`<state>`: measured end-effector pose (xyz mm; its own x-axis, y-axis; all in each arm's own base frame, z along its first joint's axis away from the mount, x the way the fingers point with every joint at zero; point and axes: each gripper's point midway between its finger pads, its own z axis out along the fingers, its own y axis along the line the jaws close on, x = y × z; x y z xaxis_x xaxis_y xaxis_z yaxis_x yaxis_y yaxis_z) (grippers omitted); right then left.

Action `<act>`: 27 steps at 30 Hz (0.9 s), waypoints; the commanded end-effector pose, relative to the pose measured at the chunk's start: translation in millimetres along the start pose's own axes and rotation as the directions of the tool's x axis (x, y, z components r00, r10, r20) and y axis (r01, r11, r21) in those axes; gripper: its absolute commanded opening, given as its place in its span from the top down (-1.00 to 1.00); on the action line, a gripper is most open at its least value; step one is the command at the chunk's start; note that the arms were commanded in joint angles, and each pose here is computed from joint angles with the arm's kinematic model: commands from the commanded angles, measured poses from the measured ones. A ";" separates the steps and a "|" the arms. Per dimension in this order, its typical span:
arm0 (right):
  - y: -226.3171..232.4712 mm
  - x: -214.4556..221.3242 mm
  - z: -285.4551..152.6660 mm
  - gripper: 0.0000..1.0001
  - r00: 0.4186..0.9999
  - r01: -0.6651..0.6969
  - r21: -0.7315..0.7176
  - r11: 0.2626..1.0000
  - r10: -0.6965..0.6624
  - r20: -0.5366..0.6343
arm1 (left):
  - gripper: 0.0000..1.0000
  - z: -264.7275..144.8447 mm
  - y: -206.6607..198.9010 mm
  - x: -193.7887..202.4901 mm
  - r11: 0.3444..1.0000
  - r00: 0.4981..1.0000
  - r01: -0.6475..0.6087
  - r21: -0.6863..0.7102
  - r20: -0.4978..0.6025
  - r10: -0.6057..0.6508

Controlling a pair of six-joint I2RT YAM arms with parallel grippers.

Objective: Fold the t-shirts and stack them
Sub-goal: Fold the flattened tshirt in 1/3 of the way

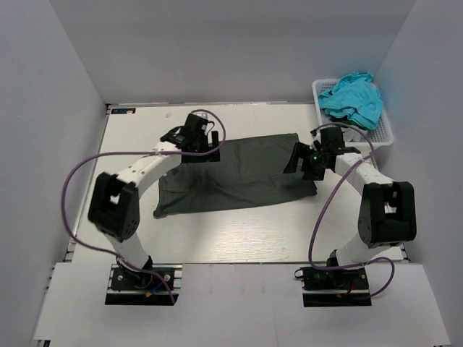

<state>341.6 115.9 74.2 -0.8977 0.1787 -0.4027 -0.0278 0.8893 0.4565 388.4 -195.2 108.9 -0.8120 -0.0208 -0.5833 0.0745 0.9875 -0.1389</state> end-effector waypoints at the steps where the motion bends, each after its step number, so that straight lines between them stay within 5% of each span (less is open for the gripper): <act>1: 20.2 -29.2 -20.6 -0.81 0.992 0.064 -0.033 0.997 -0.060 0.108 | -1.00 -48.6 -2.8 -37.7 0.992 0.971 0.117 0.048 0.203 -0.124; 13: 18.2 -36.9 14.9 -0.81 0.997 0.002 -0.054 0.999 0.001 0.071 | -1.00 -31.2 59.4 48.2 0.926 0.912 0.370 -0.071 0.220 -0.347; 27: -24.6 42.8 34.4 -0.81 0.994 -0.079 0.057 0.995 0.083 -0.073 | -1.00 -19.8 122.3 186.3 0.795 0.847 0.526 -0.302 0.098 -0.523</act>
<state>350.3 121.4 35.0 -0.9003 0.2208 -0.3750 0.0218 0.8835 0.4679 268.1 -89.6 24.1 -0.6645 -0.4932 -0.5614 -0.4607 0.8619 -0.2119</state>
